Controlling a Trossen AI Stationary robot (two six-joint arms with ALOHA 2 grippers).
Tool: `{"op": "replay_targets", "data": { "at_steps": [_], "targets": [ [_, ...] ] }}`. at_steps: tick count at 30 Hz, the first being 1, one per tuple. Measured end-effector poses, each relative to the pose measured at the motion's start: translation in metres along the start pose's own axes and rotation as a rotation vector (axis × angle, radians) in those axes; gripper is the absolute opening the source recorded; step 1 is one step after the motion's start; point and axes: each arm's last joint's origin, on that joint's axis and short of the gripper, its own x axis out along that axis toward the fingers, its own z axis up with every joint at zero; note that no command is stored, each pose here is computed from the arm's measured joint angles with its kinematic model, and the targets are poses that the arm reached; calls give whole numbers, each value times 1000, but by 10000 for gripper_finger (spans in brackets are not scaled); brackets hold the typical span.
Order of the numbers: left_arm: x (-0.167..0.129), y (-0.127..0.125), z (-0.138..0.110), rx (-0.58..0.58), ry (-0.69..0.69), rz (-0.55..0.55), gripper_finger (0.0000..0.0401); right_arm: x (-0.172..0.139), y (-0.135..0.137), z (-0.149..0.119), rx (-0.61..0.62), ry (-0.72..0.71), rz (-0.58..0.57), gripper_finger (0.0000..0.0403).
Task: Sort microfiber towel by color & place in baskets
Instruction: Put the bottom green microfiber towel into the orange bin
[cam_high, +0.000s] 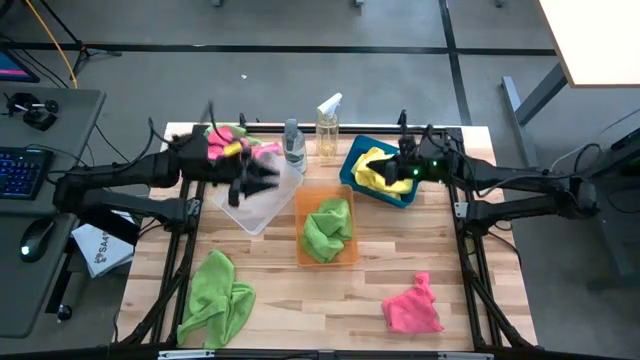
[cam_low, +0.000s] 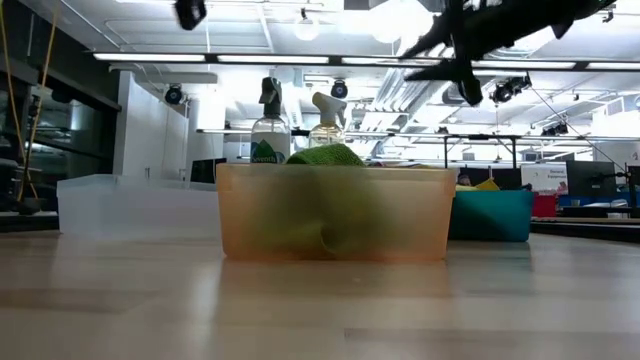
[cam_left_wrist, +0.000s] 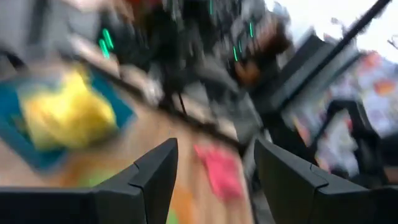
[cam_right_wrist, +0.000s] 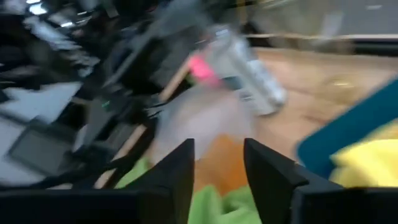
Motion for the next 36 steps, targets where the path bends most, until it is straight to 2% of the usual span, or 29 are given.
{"op": "replay_targets", "data": {
  "at_steps": [3,7,12,14,23,36],
  "targets": [
    [4,-15,-28,-57,228,-29,199,3,13,-10,-22,5,51,166],
    [7,-40,-76,-82,563,-24,199,2,19,-16,-46,10,53,195],
    [7,-70,-135,-40,922,10,199,2,19,-15,-71,0,55,217],
    [7,-81,-156,-24,1017,32,199,2,18,-14,-82,-5,48,222],
    [1,-110,-230,26,1244,154,199,2,13,-11,-110,-13,21,225],
    [12,-103,-285,112,1302,375,199,3,10,-10,-119,-13,0,225]
  ]
}}
